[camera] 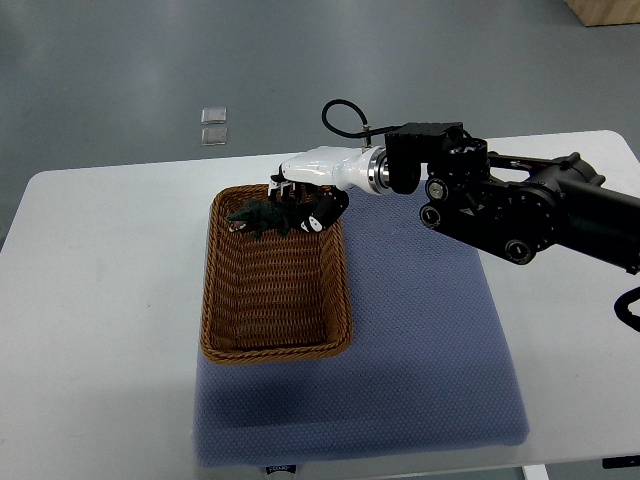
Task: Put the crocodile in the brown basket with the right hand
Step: 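Lift the crocodile and carry it over the wicker basket, then lower the crocodile into the basket and open the right hand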
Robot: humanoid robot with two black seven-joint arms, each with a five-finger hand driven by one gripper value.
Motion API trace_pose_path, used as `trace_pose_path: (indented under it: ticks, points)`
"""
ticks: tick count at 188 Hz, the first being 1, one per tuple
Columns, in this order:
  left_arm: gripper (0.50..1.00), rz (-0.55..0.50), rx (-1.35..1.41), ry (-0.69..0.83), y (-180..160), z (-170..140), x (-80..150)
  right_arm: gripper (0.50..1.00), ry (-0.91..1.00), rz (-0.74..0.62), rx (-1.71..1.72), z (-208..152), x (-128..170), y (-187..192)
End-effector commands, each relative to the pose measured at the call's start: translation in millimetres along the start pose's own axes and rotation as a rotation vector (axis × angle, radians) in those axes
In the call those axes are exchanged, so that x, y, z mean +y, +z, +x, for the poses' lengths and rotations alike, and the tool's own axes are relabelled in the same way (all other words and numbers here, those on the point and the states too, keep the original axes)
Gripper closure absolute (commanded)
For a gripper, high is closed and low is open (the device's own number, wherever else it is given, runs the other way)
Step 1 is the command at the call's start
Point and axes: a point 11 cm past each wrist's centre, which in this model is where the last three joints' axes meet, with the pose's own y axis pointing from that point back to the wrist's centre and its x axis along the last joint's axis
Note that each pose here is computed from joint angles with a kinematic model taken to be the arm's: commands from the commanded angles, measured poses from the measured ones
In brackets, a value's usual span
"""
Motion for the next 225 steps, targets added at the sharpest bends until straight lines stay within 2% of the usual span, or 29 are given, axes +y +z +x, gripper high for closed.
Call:
trace_pose_path:
  ticks: [1, 85, 141, 161, 172, 190, 225]
  points:
    - [0.500, -0.001, 0.000, 0.000, 0, 0, 0, 0.969, -0.019, -0.002, 0.004, -10, -2, 0]
    - [0.500, 0.000, 0.000, 0.000, 0, 0, 0, 0.957, -0.074, 0.040, 0.001, -41, -16, -19]
    - [0.500, -0.001, 0.000, 0.000, 0, 0, 0, 0.946, -0.085, 0.056, 0.005, -48, -21, -27]
    - [0.500, 0.000, 0.000, 0.000, 0, 0, 0, 0.883, -0.083, 0.053, 0.004, -48, -20, -25]
    - [0.500, 0.000, 0.000, 0.000, 0, 0, 0, 0.820, -0.081, 0.054, 0.001, -47, -19, -24]
    - [0.500, -0.001, 0.000, 0.000, 0, 0, 0, 0.758, -0.081, 0.055, 0.000, -47, -19, -24]
    - [0.500, 0.000, 0.000, 0.000, 0, 0, 0, 0.732, -0.083, 0.055, -0.002, -48, -19, -24]
